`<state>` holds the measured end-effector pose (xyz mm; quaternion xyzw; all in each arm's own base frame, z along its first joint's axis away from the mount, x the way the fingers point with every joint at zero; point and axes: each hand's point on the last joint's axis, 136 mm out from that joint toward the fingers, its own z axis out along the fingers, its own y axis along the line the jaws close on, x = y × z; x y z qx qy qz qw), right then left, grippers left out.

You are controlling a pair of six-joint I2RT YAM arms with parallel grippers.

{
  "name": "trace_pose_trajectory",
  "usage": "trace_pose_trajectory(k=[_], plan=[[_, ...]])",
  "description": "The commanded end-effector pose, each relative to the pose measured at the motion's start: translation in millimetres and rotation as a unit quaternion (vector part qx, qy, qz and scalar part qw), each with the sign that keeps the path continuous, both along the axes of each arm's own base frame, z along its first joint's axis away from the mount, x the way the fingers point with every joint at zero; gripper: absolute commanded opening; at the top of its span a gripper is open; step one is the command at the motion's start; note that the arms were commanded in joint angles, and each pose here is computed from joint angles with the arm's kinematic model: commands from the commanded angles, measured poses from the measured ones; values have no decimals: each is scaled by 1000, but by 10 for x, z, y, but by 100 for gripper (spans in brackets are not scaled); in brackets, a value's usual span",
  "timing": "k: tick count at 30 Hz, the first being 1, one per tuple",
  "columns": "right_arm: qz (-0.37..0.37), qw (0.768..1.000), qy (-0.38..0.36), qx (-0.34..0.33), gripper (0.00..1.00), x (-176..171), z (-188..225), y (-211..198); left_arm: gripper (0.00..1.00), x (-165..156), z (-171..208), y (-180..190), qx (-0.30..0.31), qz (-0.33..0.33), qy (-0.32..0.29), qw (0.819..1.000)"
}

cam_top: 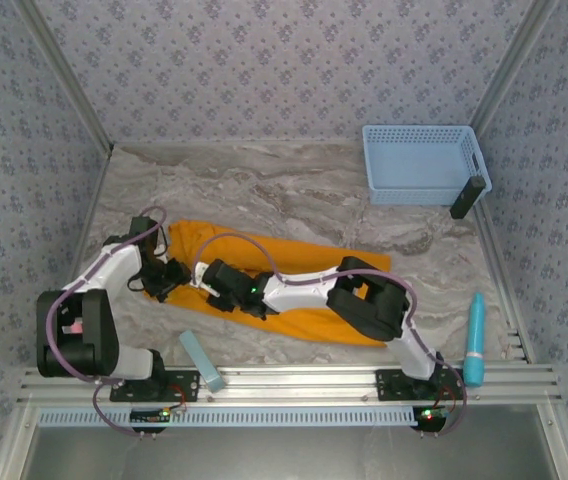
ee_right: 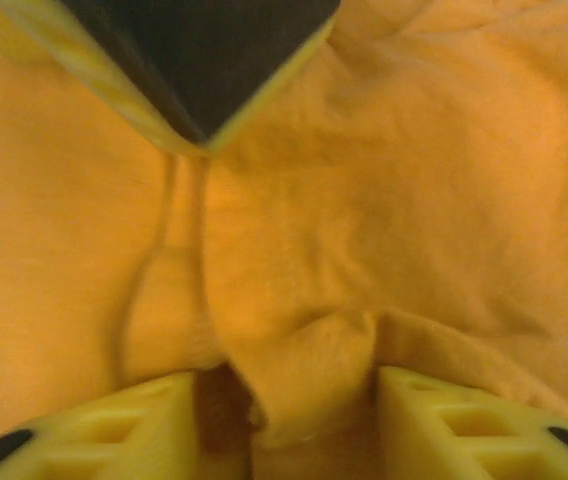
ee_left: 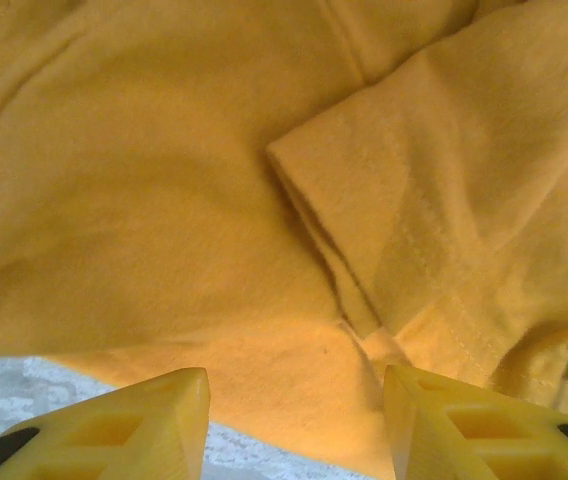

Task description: Fold the inside-out t-shirt

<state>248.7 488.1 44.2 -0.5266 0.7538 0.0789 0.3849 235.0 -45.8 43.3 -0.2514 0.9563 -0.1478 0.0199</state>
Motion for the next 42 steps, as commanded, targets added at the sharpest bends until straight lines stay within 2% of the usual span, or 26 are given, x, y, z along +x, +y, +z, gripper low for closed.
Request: trace_pose_trajectory(k=[1,2,4,11,20,29,33,34,37,42], plan=[[-39,997,-63,2,26,226,244,3,49,-1,-42,31,5,11,-2,1000],[-36,998,-53,14,19,211,308,6,49,3,-60,53,11,12,-2,1000],[-26,999,-24,39,13,143,392,5,49,23,-60,78,18,14,-5,1000],[-47,992,53,103,1,70,496,-102,52,121,61,96,22,17,-31,999],[-114,966,152,174,0,335,446,-325,61,169,64,-67,-5,-7,-42,999],[-120,954,185,202,0,318,505,-334,66,376,99,-197,-8,-25,-86,996],[-124,946,198,225,0,318,577,-341,59,425,80,-235,4,-41,-93,995],[-124,943,204,230,0,321,599,-341,54,439,84,-256,6,-50,-98,994],[-126,938,214,243,0,337,651,-338,28,461,98,-262,18,-65,-109,992],[-130,937,219,240,0,313,605,-423,6,490,185,-226,35,-86,-123,988]])
